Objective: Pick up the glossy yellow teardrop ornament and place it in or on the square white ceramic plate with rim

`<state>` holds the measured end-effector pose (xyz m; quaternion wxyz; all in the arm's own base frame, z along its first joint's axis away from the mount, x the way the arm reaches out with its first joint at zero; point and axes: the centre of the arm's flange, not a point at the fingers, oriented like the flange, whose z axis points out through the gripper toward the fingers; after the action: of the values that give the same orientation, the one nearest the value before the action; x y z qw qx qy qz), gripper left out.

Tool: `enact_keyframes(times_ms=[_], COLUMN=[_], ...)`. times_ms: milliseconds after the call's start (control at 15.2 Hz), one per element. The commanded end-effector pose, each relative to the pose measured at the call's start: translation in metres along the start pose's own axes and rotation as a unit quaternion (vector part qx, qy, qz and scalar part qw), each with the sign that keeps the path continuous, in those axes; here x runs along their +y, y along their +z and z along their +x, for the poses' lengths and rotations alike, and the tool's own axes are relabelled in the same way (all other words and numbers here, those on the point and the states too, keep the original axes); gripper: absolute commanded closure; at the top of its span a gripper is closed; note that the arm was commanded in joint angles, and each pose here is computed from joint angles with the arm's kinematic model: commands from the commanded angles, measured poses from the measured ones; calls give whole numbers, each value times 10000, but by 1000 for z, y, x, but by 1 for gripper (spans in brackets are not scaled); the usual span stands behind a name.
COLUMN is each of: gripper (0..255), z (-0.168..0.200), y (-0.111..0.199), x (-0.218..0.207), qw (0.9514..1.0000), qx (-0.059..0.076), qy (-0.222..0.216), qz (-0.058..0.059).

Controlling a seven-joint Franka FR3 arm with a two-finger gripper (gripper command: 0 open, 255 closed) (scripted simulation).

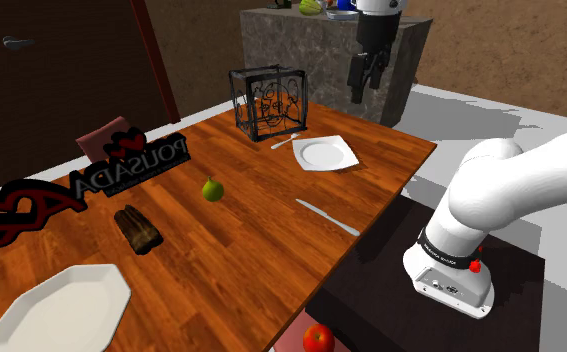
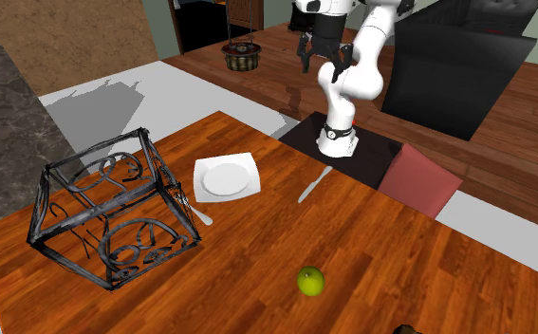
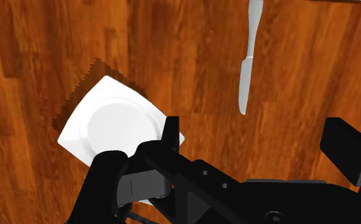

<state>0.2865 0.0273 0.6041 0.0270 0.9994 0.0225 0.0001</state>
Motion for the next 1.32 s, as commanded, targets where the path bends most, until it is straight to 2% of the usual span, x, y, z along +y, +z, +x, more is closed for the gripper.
enact_keyframes(times_ms=[0,594,1254], gripper=[0,0,0], z=[0,60,136], y=[0,75,153], x=[0,-60,-122], qw=[10000,9988,9945], qx=[0,257,542], qy=[0,411,867], qz=[0,100,211])
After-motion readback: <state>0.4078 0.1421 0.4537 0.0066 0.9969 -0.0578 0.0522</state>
